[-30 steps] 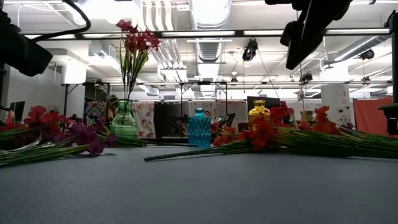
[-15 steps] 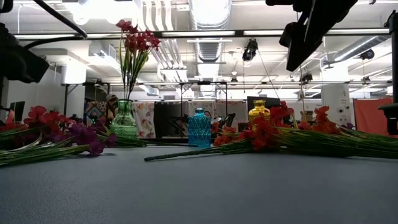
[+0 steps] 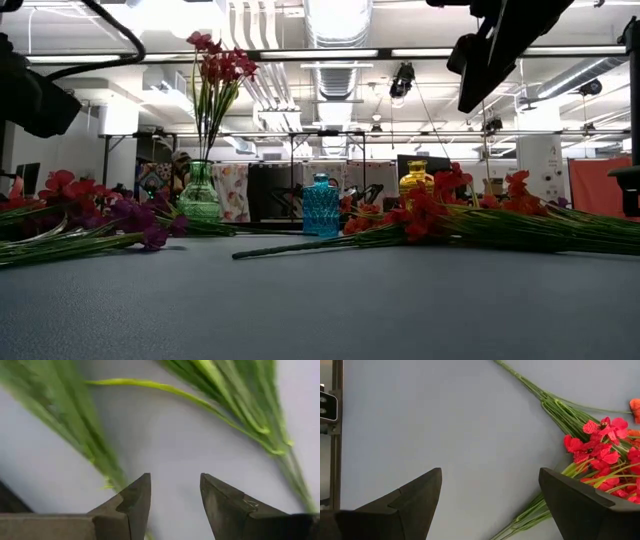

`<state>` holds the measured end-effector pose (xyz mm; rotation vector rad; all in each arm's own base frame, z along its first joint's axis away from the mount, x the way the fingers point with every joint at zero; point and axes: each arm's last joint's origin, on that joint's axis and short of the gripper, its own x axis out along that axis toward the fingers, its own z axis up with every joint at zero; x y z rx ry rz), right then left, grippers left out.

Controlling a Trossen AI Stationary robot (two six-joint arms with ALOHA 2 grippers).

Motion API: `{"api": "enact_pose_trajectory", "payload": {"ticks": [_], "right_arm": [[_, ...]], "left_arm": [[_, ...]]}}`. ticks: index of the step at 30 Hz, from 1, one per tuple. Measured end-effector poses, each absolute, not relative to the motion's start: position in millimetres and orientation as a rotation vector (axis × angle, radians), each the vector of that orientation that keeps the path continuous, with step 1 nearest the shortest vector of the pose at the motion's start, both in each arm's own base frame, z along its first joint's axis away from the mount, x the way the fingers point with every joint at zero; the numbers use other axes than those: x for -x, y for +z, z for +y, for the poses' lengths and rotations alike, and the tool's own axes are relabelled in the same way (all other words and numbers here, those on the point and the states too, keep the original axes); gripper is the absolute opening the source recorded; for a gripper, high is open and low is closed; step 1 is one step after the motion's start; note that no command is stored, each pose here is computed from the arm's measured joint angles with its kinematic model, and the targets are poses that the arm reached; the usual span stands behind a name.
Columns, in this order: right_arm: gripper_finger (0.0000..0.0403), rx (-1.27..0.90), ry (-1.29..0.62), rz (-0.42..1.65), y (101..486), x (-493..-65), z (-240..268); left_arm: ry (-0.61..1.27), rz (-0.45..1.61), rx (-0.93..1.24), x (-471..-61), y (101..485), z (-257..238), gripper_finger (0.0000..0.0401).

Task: Sort flowers into vase by color
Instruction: Put the bottom left violet flower into the blue vase

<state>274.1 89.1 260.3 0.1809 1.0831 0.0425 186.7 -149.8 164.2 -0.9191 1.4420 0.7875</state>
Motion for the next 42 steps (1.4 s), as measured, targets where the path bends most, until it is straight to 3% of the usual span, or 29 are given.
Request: {"api": "enact_pose_trajectory", "payload": {"ticks": [7,27,31,39,42], "right_arm": [[0.0325,-0.177,0.045,1.083,260,-274,89],[0.0325,-0.144,0.066,1.082,260,-274,89],[0.0325,-0.143,0.066,1.082,260,-274,89],[0.0325,-0.135,0.070,1.078,261,-274,89],[0.0325,-0.137,0.072,1.072,261,-275,89]], "left_arm": [[0.540,1.218,0.934,-208,169,-161,0.0155],[0.690,1.205,0.912,-223,134,-171,0.0212],[0.712,1.236,0.858,-227,133,-174,0.0178],[0.733,1.291,0.747,-233,139,-179,0.0031],[0.720,1.279,0.741,-234,141,-179,0.0010]]}}
